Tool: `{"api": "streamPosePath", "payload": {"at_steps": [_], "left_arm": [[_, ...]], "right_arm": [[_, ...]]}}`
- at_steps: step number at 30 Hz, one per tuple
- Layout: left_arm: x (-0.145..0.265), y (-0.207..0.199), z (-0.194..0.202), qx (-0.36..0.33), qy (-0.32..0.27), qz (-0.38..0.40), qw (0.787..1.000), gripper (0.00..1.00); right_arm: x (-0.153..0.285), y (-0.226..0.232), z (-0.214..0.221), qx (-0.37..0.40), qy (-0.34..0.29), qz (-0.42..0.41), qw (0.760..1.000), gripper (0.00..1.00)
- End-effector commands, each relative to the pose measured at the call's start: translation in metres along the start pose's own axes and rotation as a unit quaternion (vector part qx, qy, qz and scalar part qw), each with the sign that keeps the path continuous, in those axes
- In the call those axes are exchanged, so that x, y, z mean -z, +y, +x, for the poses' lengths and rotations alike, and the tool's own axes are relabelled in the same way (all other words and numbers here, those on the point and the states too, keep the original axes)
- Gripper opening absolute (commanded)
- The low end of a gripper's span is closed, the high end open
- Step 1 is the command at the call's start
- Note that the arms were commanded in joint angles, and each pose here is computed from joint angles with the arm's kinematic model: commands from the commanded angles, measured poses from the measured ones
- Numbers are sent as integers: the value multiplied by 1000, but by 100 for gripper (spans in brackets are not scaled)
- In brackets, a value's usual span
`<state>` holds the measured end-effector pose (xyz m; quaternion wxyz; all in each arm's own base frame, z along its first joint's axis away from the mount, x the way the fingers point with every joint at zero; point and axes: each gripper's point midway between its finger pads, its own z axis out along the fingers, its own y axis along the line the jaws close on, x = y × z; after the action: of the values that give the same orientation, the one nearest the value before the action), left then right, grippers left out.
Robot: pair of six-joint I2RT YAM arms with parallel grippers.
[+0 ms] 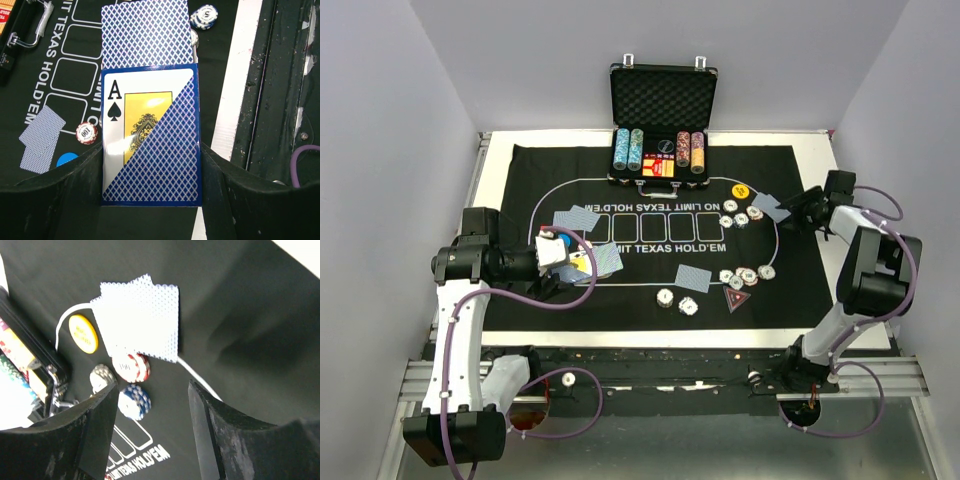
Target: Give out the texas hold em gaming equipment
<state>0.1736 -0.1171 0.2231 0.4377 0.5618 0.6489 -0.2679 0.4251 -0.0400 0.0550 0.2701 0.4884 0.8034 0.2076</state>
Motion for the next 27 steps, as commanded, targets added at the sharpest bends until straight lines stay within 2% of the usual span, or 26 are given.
{"api": "streamPosePath", "payload": {"at_steps": [1,4,7,11,16,21,27], "left_arm": [[1,-3,-13,-19,-24,3,1000,47],[0,-3,-14,-19,-27,5,999,47],[0,-3,-13,-16,-26,7,1000,47],[0,-2,-13,-17,-25,7,1000,47],[-2,-1,-11,-19,-24,10,999,47],[-3,0,-11,-13,-21,14,1000,47],[-3,0,-11,-12,-20,12,1000,47]], "right_arm": [[44,2,8,28,-31,15,999,68],[82,29,26,60,-47,-45,996,72],[118,75,80,139,-29,-124,982,77],[161,122,179,245,55,-216,944,83],[202,149,287,332,163,-291,882,89],[229,171,358,374,230,-350,827,92],[235,169,419,398,295,-367,787,94]]}}
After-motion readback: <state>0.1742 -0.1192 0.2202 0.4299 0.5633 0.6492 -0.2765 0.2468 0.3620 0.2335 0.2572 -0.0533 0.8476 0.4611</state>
